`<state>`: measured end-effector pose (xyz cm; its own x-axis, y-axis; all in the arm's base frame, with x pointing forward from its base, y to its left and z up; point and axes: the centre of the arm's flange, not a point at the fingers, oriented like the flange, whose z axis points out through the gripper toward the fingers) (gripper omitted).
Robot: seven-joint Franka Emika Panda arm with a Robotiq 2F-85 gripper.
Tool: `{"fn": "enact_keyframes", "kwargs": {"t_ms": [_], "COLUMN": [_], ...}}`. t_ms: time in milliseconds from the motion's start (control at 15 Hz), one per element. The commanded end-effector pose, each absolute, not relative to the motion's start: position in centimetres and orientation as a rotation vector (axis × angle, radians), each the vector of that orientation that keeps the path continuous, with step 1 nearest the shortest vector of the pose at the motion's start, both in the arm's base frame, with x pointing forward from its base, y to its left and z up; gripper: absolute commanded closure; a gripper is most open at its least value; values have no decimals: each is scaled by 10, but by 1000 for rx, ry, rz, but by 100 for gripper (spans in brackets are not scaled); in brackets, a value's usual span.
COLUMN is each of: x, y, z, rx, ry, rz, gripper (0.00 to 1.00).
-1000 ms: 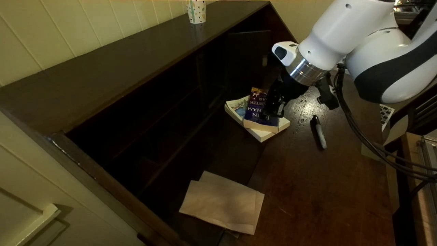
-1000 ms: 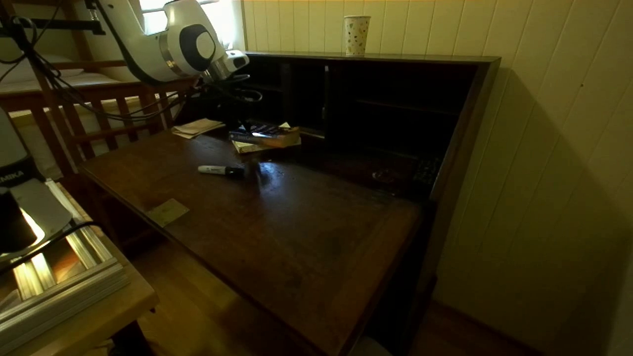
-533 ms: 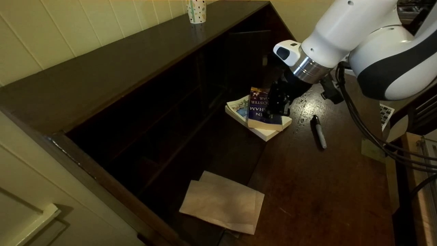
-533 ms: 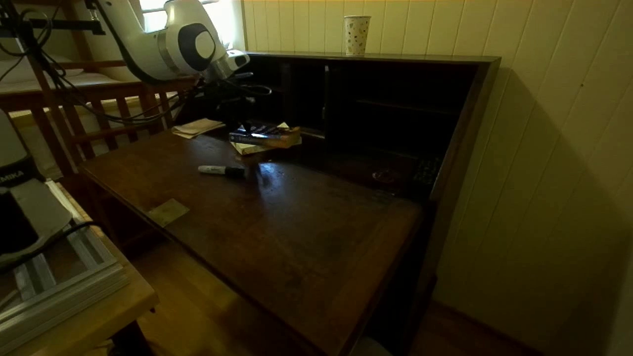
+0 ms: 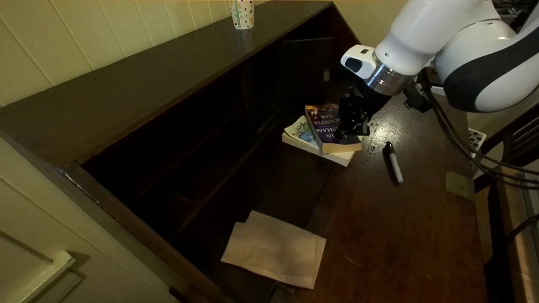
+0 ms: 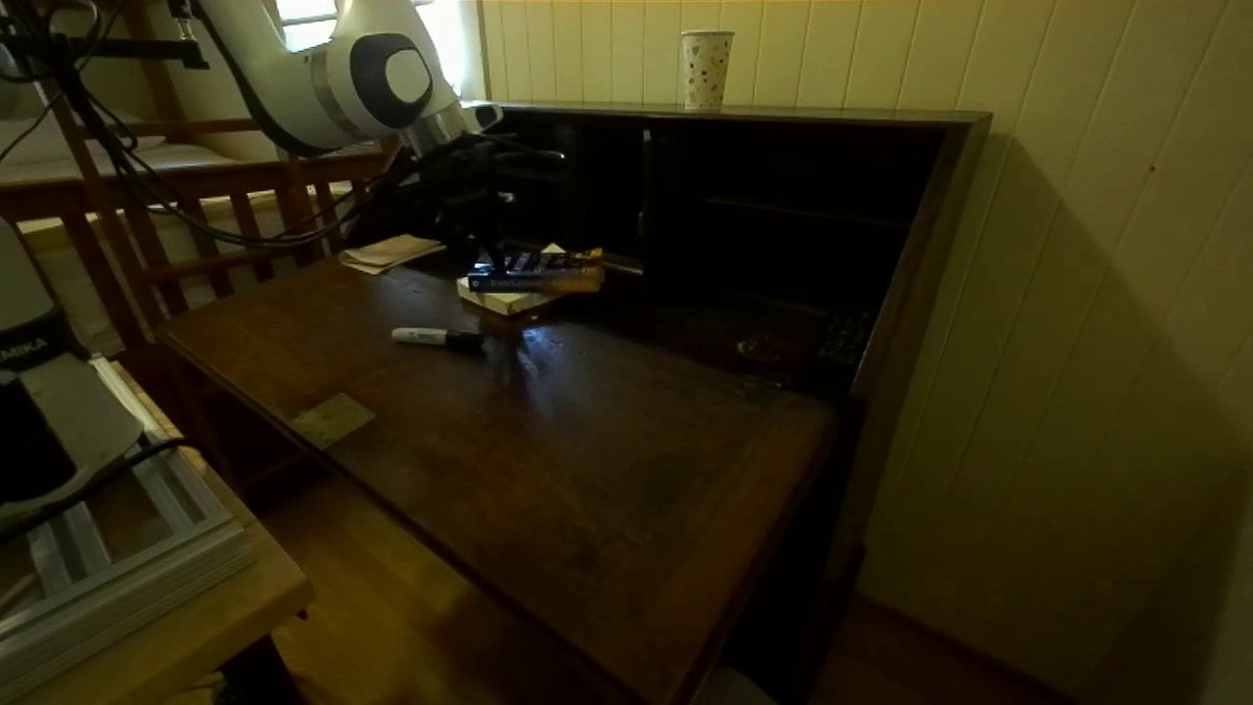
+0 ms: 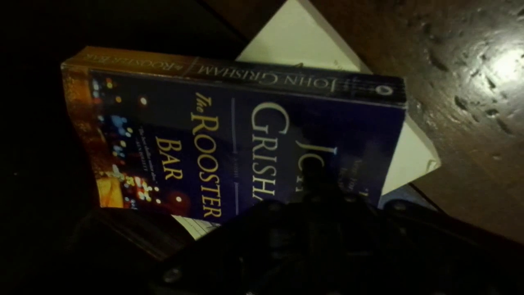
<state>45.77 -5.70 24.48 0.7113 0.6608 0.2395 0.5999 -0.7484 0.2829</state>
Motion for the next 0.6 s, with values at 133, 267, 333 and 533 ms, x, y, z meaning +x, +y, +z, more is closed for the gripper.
{"fn": "enact_keyframes", "kwargs": {"t_ms": [133,267,333,533], "x": [431,431,430,427], "y": [-99,-104,-107,-117], "z": [254,261,266,277], "rx": [2678,2647,2642,2662], "ry": [1146,1164,1148,1047], "rz": [179,85,24,-26], "gripper": [100,100,100,100]}}
